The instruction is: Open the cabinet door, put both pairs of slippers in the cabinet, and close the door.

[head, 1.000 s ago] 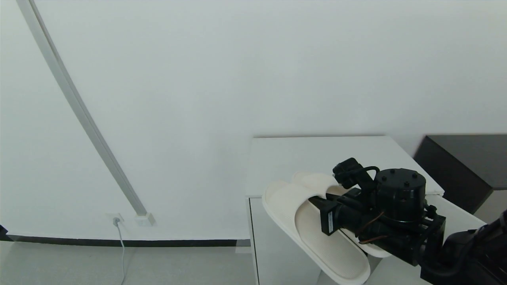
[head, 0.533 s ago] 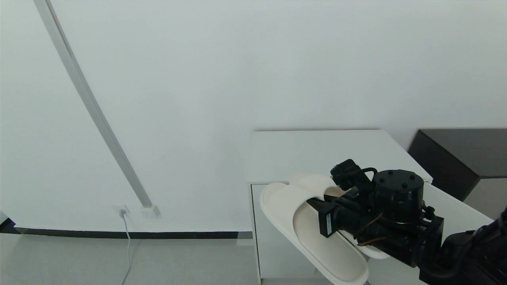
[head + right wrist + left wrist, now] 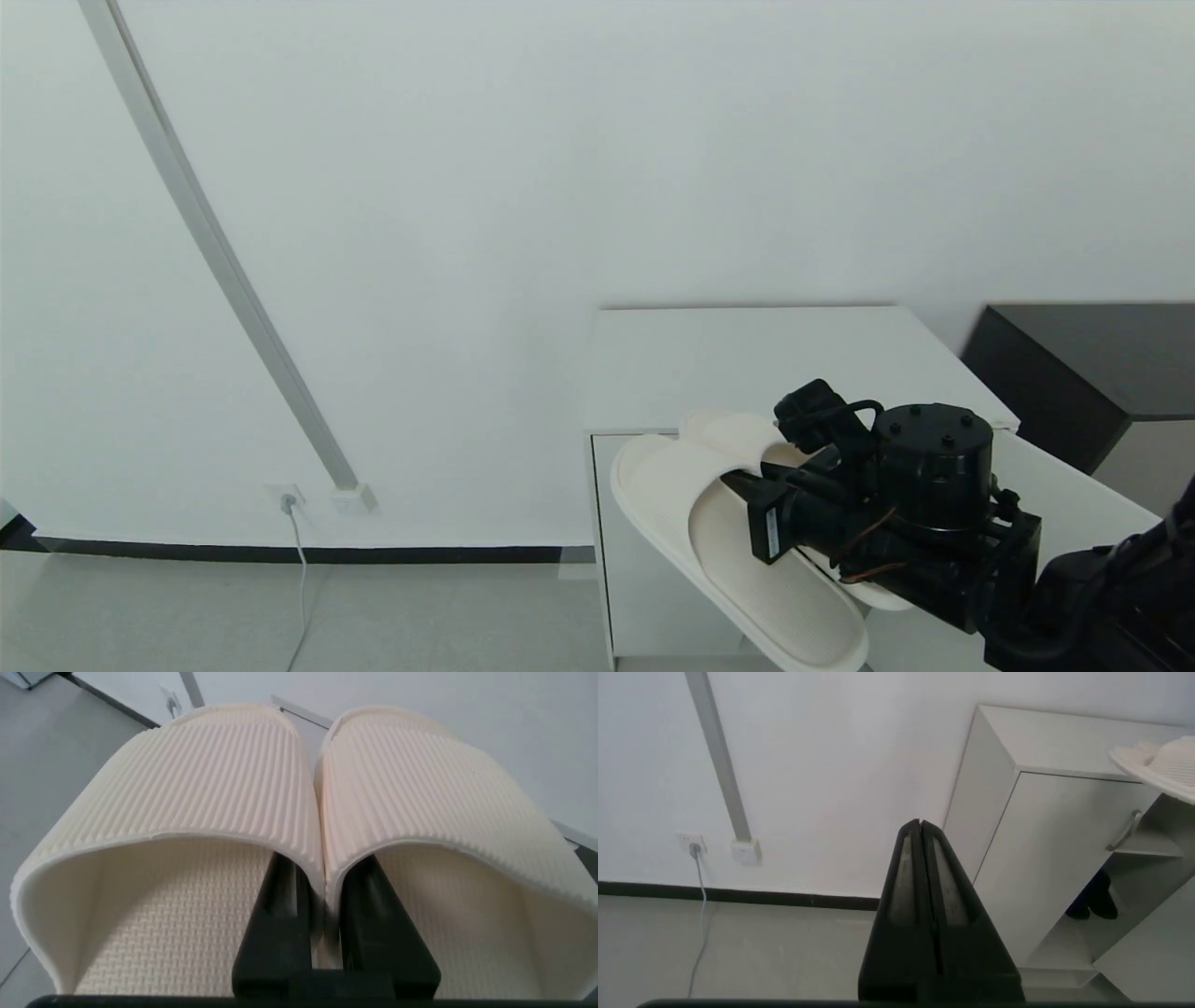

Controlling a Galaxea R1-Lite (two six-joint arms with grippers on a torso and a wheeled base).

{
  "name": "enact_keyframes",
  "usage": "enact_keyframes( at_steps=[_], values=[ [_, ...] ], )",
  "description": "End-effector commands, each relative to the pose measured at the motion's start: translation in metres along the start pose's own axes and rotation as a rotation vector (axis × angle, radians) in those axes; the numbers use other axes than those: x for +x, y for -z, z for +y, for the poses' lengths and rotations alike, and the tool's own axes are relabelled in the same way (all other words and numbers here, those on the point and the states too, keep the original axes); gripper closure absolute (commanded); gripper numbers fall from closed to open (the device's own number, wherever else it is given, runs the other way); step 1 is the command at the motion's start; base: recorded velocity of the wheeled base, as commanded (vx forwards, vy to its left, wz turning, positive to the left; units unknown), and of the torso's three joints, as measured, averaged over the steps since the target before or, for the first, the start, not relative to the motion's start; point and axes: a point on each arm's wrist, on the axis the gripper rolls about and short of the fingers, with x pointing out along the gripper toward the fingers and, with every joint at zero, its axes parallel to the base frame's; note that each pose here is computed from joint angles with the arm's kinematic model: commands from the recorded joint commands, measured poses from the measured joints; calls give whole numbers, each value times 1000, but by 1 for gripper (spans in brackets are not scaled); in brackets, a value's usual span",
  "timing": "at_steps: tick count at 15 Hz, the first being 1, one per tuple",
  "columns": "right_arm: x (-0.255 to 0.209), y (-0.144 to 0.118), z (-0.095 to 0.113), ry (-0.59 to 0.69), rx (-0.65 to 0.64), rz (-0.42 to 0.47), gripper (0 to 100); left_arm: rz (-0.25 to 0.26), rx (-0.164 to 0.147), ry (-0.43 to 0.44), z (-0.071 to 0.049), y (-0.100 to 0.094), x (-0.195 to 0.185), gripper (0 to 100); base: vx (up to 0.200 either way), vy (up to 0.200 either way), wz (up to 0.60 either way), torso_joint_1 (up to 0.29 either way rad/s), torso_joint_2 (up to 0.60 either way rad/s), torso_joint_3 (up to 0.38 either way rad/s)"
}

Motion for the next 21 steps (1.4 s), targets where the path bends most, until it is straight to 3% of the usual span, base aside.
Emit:
enact_keyframes(
  at_steps=[1, 21],
  values=[
    [1, 2, 0, -1, -1, 7, 100, 0, 0, -1, 0, 0, 0, 100, 0, -200, 0, 12, 2, 2],
    [-1, 1, 4, 39, -2, -4, 100, 1, -1, -1, 0, 0, 0, 100, 0, -190, 0, 2, 2, 2]
  ],
)
